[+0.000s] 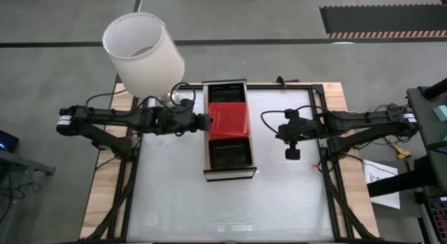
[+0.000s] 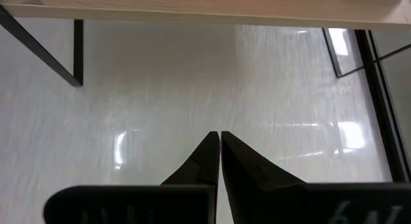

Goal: Stack baskets on shelf by color
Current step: Stack the red bin on the red bin on the shelf

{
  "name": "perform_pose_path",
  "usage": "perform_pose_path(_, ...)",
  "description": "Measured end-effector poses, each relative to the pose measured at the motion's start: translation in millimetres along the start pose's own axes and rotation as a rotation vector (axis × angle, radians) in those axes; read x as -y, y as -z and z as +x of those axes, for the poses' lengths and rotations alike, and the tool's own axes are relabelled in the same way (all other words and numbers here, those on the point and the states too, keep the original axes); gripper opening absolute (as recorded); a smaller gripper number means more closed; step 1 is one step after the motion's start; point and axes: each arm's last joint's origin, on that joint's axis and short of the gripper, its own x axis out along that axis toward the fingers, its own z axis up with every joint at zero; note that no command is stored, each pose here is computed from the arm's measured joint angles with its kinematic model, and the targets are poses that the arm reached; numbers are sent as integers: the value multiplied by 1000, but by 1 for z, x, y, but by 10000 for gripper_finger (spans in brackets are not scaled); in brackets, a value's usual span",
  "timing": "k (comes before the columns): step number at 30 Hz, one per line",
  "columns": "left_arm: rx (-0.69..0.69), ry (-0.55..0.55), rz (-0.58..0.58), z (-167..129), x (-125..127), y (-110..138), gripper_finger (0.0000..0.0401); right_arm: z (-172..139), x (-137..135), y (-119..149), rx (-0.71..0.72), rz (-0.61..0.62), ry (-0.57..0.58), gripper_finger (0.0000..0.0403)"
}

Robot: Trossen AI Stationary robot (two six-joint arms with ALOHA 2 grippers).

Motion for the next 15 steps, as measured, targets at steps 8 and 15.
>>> perform_pose_path(8, 1, 1, 0, 0, 0, 0, 19, 1, 0, 1, -4, 5, 0, 9)
perform_pose_path(15, 2, 0, 3, 0, 0, 0, 62, 1, 0, 1, -3, 7, 0, 9)
